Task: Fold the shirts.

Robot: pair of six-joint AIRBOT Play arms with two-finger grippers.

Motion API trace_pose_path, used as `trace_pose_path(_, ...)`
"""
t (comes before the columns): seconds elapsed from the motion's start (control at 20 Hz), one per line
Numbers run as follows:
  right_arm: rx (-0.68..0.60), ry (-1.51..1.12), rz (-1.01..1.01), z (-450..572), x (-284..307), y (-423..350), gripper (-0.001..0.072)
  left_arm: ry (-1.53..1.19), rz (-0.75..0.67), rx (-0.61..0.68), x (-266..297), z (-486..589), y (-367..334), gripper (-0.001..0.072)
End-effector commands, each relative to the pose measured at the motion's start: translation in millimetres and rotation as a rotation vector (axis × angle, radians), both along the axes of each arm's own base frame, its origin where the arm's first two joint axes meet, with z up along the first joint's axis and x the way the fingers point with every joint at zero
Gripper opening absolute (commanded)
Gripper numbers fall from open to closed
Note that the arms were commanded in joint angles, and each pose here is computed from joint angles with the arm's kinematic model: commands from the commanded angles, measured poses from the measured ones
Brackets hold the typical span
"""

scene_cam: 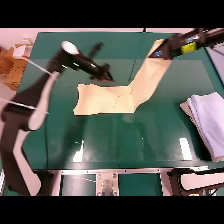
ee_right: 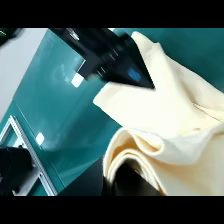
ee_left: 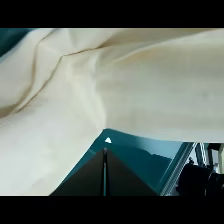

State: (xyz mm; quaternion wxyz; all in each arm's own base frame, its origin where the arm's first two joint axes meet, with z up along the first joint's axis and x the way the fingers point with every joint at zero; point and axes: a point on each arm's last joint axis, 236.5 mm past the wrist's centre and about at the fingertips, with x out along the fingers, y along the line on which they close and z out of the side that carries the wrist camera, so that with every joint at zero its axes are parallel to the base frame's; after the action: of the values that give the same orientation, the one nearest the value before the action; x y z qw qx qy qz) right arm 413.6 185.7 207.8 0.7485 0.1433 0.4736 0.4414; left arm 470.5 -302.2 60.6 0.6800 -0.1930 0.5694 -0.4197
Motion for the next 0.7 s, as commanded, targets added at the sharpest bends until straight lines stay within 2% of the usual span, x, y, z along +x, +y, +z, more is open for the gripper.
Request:
trace_pose_path(0.0, 0.058, 0.003, -0.029, -26, 12, 71, 0.0015, -0.068, 0.147, 0.061, 15, 60, 109, 0.0027)
trace_pose_path(0.2, 0.101, -0.006, -0.024, -81, 13, 188, 0.0015, -0.171, 0.331, 0.068, 25, 112, 204, 0.0028)
trace_pose_path(0.4, 0.177, 0.065, -0.071, -157, 3, 300, 0.0017, -0.150, 0.385, 0.092, 21, 108, 244, 0.0027)
trace_pose_path(0.45, 0.183, 0.094, -0.068, -177, -4, 321, 0.0141, -0.150, 0.378, 0.099, 21, 103, 245, 0.0027)
trace_pose_path(0.5, 0.177, 0.114, -0.044, -192, -10, 334, 0.0364, -0.141, 0.375, 0.103, 21, 97, 245, 0.0027)
trace_pose_path(0.55, 0.166, 0.124, -0.007, -197, -17, 339, 0.0441, -0.137, 0.370, 0.104, 21, 93, 245, 0.0027)
trace_pose_path(0.65, 0.118, 0.098, 0.072, -185, -10, 313, 0.0440, -0.129, 0.370, 0.106, 21, 87, 246, 0.0027)
